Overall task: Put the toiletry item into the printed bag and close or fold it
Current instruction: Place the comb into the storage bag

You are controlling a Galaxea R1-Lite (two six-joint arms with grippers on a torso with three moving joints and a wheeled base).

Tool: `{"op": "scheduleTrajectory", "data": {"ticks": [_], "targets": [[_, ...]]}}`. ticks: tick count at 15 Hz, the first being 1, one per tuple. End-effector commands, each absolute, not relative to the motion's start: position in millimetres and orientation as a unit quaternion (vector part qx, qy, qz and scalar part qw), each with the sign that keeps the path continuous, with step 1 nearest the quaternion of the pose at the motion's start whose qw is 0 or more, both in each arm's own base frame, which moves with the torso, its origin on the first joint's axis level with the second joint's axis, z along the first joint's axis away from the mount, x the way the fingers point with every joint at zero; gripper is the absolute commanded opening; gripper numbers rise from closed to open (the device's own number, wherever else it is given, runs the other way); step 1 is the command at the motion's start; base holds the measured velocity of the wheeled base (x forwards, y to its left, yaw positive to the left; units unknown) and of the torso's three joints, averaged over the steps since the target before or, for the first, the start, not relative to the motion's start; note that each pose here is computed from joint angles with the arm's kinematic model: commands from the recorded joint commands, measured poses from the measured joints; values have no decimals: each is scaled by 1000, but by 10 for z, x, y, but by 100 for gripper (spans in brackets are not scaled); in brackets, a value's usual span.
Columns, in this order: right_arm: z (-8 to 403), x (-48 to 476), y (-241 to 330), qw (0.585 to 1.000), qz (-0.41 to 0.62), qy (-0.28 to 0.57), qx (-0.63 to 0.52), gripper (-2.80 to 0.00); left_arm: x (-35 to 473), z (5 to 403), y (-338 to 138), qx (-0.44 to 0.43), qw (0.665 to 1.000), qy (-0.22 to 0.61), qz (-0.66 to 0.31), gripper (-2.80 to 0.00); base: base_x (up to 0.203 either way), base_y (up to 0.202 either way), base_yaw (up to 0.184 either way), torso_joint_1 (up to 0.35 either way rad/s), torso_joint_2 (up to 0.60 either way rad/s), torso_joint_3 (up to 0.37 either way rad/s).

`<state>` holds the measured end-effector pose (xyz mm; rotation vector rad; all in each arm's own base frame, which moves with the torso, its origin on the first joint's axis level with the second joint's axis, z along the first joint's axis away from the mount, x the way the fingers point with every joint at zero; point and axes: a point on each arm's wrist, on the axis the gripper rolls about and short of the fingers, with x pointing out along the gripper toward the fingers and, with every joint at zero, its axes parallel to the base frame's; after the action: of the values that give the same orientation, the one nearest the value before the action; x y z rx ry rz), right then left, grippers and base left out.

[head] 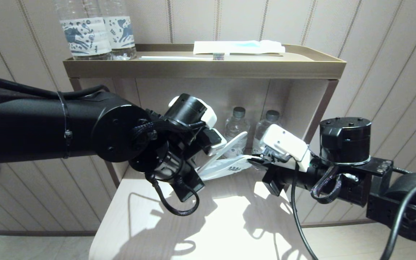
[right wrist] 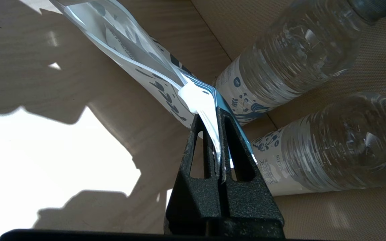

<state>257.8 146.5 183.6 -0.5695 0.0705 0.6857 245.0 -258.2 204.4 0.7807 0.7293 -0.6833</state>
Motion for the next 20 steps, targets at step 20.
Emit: {"op": "scheduleTrajectory", "data": {"ticks": [20], "targets": [[1856, 2592, 1481, 902, 332, 30, -275, -280, 2488, 1859, -2484, 398, 805, 351, -265, -280, 0, 0, 0, 0, 0, 0]]}}
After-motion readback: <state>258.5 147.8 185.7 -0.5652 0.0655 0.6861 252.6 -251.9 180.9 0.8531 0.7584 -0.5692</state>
